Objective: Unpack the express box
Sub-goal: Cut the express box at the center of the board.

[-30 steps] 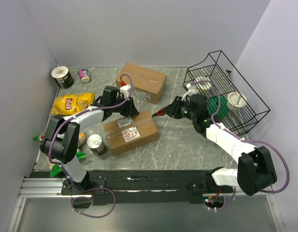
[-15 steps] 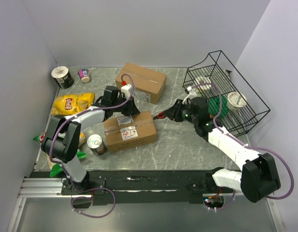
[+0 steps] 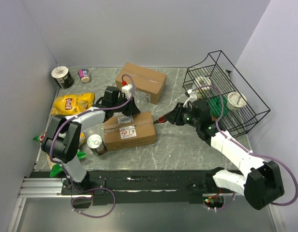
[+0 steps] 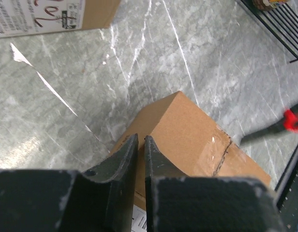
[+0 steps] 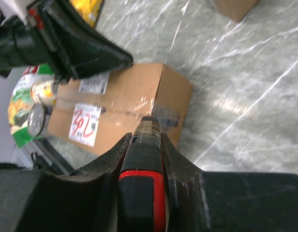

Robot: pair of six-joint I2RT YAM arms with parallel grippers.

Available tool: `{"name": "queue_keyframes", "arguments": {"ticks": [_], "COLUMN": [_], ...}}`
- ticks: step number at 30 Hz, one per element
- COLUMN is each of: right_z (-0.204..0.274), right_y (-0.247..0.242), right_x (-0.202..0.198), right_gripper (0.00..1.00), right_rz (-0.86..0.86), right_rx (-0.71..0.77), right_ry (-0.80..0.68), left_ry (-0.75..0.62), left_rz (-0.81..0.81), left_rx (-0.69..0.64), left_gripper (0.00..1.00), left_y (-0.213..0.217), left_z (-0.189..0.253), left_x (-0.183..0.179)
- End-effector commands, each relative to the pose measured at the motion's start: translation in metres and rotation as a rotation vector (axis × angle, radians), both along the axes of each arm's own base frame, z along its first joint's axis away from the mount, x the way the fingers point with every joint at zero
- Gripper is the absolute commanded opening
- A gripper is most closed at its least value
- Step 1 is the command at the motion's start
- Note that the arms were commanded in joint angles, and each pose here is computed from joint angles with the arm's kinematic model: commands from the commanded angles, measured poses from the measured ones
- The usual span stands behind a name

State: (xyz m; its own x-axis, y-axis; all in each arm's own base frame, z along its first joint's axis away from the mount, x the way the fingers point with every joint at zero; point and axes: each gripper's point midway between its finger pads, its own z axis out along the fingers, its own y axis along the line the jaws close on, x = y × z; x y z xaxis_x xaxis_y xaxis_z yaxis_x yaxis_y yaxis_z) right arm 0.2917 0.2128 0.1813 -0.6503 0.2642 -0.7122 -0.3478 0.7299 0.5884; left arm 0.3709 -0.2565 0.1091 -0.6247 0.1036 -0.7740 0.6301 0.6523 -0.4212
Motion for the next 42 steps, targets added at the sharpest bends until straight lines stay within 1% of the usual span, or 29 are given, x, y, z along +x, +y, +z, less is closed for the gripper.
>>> {"name": "queue_keyframes", "arguments": {"ticks": [1,11,15,18,20,21,22,23,24,25,26,27,28,29,31,32,33,34,35,36,37,38,39,40,42], "right_z": [-0.008,-0.005,0.01,0.038,0.059,0.064,0.068,0.074,0.075,0.076,0.078,0.079,0.079,0.081,0.084,0.089,0.09,0.094,0.098,0.098,0.101,0.101,0.1,0.097,0.094], "right_y": [0.012,0.007,-0.004,-0.018,-0.025,-0.029,-0.033,-0.036,-0.042,-0.047,-0.051,-0.062,-0.067,-0.073,-0.089,-0.093,-0.098,-0.106,-0.109,-0.112,-0.117,-0.121,-0.123,-0.125,-0.13], "right_x": [-0.041,-0.053,-0.058,-0.048,-0.038,-0.034,-0.03,-0.028,-0.024,-0.021,-0.018,-0.012,-0.008,-0.003,0.011,0.015,0.019,0.026,0.029,0.031,0.034,0.036,0.036,0.036,0.036], "right_gripper": [0.0,0.0,0.0,0.0,0.0,0.0,0.0,0.0,0.0,0.0,0.0,0.0,0.0,0.0,0.0,0.0,0.0,0.0,0.0,0.0,0.0,0.0,0.0,0.0,0.0], "right_rz": [0.124,0.147,0.143,0.104,0.083,0.075,0.066,0.057,0.043,0.029,0.009,-0.031,-0.052,-0.077,-0.136,-0.151,-0.167,-0.194,-0.205,-0.207,-0.225,-0.234,-0.24,-0.246,-0.266], "right_rx": [0.011,-0.005,-0.054,-0.075,-0.095,-0.107,-0.13,-0.135,-0.15,-0.158,-0.167,-0.17,-0.171,-0.169,-0.164,-0.163,-0.166,-0.165,-0.164,-0.17,-0.172,-0.174,-0.172,-0.172,-0.166], "right_ry": [0.092,0.096,0.057,-0.042,-0.108,-0.131,-0.157,-0.179,-0.193,-0.196,-0.204,-0.203,-0.2,-0.204,-0.207,-0.22,-0.224,-0.235,-0.247,-0.251,-0.261,-0.261,-0.257,-0.245,-0.227], "left_ry": [0.157,0.151,0.127,0.088,0.019,-0.01,-0.073,-0.143,-0.195,-0.247,-0.331,-0.38,-0.336,-0.423,-0.399,-0.472,-0.472,-0.518,-0.562,-0.572,-0.688,-0.742,-0.752,-0.808,-0.848], "left_rz": [0.115,0.125,0.13,0.11,0.046,0.01,-0.048,-0.101,-0.146,-0.235,-0.341,-0.414,-0.51,-0.646,-0.782,-0.884,-0.935,-0.999,-1.049,-1.066,-1.055,-1.058,-1.076,-1.125,-1.134], "left_rx": [0.198,0.204,0.216,0.21,0.179,0.162,0.11,0.106,0.091,0.05,0.07,0.079,0.096,0.139,0.206,0.253,0.278,0.302,0.346,0.382,0.356,0.336,0.338,0.348,0.41], "left_gripper": [0.02,0.01,0.01,0.02,0.3,0.41,0.56,0.61,0.71,0.78,0.8,0.8,0.8,0.8,0.78,0.78,0.77,0.75,0.74,0.74,0.74,0.74,0.74,0.74,0.73], "left_y": [0.038,0.039,0.042,0.039,0.029,0.025,0.013,0.007,0.002,-0.01,-0.022,-0.028,-0.031,-0.041,-0.038,-0.045,-0.041,-0.042,-0.047,-0.042,-0.057,-0.059,-0.06,-0.066,-0.075], "left_z": [-0.07,-0.069,-0.064,-0.048,-0.021,-0.003,0.028,0.046,0.069,0.093,0.102,0.112,0.107,0.103,0.081,0.072,0.057,0.048,0.038,0.02,0.027,0.03,0.018,0.015,0.001], "left_x": [-0.016,-0.014,-0.011,-0.005,0.002,0.0,0.004,0.004,-0.002,-0.011,-0.024,-0.037,-0.062,-0.08,-0.117,-0.134,-0.15,-0.16,-0.171,-0.182,-0.179,-0.181,-0.186,-0.189,-0.177]}}
